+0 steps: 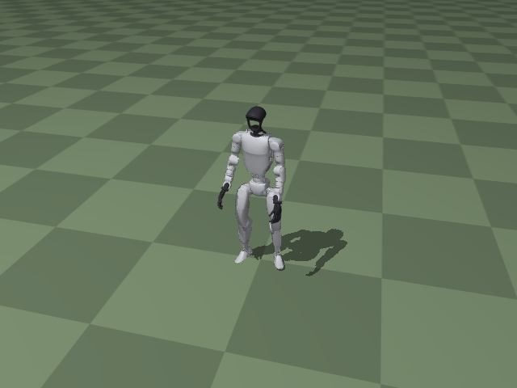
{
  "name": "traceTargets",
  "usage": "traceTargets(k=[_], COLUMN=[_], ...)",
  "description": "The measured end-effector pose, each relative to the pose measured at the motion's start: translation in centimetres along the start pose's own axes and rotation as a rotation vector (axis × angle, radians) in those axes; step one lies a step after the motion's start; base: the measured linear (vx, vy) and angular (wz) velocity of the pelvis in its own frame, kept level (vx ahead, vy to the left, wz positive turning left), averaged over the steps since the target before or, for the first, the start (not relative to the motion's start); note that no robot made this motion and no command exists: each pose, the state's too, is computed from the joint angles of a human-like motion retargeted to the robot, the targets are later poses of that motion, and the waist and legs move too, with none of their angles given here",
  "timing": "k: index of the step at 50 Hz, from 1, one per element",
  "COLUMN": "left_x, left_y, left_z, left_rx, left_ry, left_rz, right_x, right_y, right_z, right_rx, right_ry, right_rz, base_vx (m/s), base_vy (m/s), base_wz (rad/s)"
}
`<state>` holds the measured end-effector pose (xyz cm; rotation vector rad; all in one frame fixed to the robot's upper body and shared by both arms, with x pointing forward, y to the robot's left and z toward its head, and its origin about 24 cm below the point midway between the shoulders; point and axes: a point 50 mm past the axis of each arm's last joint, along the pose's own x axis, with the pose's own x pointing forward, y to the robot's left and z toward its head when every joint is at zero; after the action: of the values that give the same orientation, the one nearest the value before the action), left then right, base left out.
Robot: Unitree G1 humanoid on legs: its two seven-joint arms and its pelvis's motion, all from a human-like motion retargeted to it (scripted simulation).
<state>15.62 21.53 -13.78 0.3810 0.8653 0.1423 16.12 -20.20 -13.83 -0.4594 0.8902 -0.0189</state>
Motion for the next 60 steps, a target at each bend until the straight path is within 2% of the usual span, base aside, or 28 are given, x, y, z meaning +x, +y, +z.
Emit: traceTargets(k=[28,60], left_x=[0.1,-0.2], left_y=[-0.4,-0.6], left_z=[0.8,-0.1], left_rx=[-0.038,-0.015], left_ry=[-0.022,0.005], left_rz=[-0.002,-0.015], right_x=[-0.2,-0.1], right_y=[-1.0,-0.7], right_z=[-2.1,-1.3], right_rx=[0.128,0.089], right_ry=[0.102,0.064], right_rz=[-0.049,-0.028], base_vx=[0.0,0.0], base_vy=[0.0,0.0], base_wz=[0.0,0.0])
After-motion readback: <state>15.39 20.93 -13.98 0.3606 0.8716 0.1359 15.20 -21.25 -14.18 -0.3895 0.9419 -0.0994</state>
